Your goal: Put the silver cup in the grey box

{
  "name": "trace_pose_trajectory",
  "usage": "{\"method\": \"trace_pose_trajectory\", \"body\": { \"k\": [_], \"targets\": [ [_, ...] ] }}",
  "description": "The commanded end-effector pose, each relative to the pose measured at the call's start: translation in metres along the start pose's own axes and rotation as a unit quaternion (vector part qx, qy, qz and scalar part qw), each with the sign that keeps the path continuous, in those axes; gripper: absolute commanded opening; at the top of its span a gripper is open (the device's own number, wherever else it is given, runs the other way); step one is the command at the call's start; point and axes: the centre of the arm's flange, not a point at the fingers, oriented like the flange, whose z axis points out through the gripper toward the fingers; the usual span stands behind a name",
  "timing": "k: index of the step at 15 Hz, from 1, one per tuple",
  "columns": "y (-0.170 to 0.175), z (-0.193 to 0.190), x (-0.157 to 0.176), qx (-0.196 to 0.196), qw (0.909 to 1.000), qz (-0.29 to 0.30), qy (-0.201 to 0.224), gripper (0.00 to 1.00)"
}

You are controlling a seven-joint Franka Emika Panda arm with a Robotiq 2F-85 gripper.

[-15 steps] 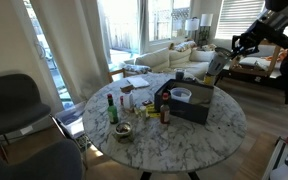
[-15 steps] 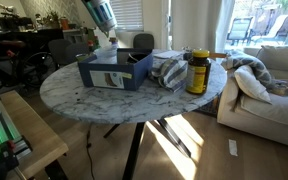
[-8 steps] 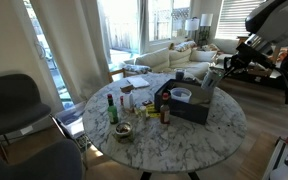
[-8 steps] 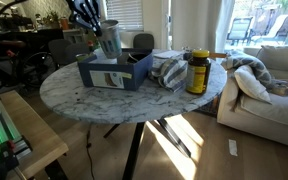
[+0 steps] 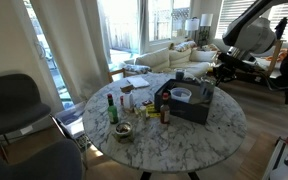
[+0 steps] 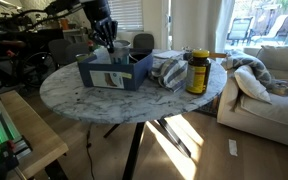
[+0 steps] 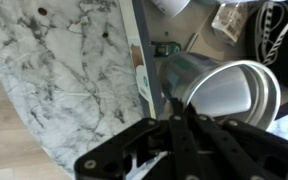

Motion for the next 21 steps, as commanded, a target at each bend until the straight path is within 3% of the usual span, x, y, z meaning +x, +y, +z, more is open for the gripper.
{"method": "trace_pose_trajectory", "body": {
  "k": [1,4,8,9,10,14,18,20,21],
  "targets": [
    [-0.013,0.038,0.022,-0.066,0.9970,0.036,0.017,0.01],
    [-0.020,0.053,0.028,-0.093,0.9938,0.046,0.039,0.01],
    [-0.040,0.044,0.029,-0.102,0.9911,0.050,0.069,0.01],
    [-0.043,0.041,0.025,-0.101,0.9910,0.046,0.074,0.30],
    [-0.046,0.039,0.022,-0.104,0.9906,0.045,0.076,0.31],
    [-0.059,0.020,-0.002,-0.082,0.9928,0.028,0.084,0.60],
    [-0.048,-0.039,-0.036,0.014,0.9963,0.014,0.083,0.90],
    [-0.037,-0.070,-0.062,0.040,0.9937,-0.047,0.094,1.00],
    [-0.066,-0.035,-0.025,0.003,0.9954,-0.016,0.095,0.87]
  ]
}}
